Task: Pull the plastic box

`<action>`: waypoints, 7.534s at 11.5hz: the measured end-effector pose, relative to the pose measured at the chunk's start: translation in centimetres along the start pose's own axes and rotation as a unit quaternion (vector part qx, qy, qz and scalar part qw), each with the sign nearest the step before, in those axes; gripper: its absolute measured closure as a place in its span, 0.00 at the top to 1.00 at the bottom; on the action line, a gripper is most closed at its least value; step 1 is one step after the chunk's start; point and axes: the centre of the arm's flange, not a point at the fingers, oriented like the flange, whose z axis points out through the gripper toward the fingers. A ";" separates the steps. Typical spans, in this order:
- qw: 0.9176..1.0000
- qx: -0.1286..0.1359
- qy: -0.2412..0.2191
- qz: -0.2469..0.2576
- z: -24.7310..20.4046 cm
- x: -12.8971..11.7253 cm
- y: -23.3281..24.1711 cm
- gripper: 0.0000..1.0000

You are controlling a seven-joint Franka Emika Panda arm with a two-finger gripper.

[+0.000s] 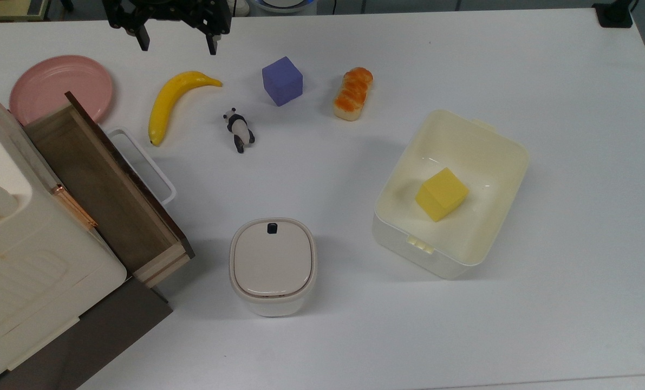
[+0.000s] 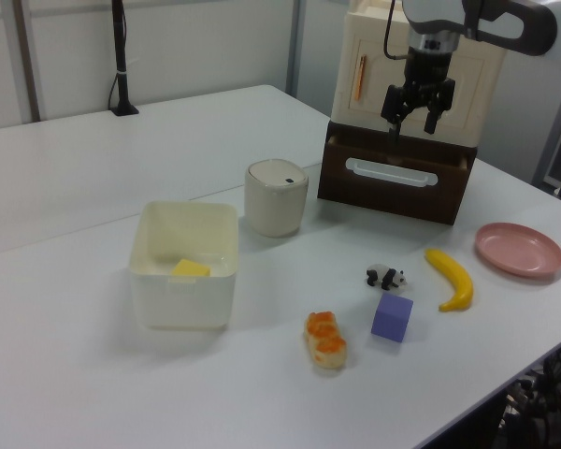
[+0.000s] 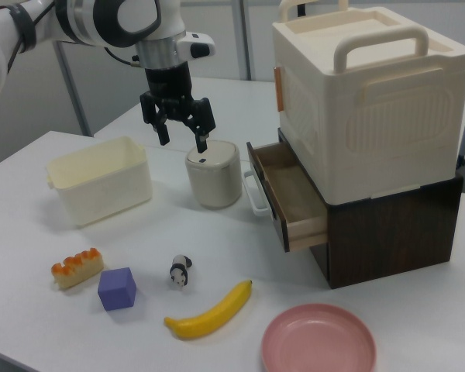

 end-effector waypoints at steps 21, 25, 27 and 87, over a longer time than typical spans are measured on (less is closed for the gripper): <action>0.993 0.011 -0.058 -0.106 4.1 -1.2 -0.3 1.00; 0.983 0.017 -0.080 -0.166 6.4 -3.4 -0.8 1.00; 0.979 0.012 -0.074 -0.191 7.2 -3.9 -0.9 1.00; 0.880 -0.079 -0.027 -0.467 16.4 3.3 -35.1 1.00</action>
